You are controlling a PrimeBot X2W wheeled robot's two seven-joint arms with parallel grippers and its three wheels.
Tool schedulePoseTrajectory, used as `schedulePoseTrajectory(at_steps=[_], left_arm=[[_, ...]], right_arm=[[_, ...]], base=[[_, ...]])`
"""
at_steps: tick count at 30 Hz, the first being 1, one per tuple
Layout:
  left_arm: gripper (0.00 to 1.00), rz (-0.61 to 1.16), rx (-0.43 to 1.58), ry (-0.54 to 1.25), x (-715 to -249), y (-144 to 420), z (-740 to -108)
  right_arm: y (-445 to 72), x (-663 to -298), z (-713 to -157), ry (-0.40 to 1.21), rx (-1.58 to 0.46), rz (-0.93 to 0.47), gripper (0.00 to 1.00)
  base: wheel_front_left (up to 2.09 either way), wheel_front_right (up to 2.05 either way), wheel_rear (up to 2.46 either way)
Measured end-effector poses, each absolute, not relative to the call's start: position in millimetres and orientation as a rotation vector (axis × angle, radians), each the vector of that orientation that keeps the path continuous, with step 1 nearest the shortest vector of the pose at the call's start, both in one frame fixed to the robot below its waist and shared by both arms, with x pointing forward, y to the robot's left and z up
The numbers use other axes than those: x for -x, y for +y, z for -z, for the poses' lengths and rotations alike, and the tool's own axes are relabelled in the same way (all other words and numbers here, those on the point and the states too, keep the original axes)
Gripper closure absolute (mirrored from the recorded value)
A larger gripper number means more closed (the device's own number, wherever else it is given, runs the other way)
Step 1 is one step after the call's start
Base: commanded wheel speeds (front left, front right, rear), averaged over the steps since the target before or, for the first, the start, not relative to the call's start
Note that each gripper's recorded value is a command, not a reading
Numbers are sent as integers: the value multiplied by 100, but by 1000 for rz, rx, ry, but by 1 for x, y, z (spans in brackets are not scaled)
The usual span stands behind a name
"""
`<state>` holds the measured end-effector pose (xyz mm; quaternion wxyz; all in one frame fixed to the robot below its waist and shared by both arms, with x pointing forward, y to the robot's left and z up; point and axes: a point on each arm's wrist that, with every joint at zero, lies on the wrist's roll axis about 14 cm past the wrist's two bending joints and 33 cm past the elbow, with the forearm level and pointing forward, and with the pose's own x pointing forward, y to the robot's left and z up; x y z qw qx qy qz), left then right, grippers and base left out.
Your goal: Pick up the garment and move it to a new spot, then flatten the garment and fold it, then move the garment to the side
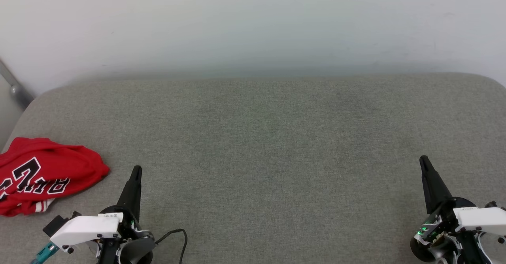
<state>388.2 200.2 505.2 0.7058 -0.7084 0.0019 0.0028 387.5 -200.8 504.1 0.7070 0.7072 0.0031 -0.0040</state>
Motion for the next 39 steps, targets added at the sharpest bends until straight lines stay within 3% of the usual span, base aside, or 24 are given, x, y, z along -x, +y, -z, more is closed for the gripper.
schedulePoseTrajectory(at_steps=[1,19,39], left_arm=[[0,-8,1575,6,-388,200,-504],[0,-14,1536,23,-383,184,-499],[0,32,1215,-27,-384,177,-518]], right_arm=[[-201,-387,-503,9,-1571,11,0],[-192,-382,-495,25,-1461,36,0],[-172,-388,-516,-6,-940,-53,0]], base=[[0,0,0],[0,0,0],[0,0,0]])
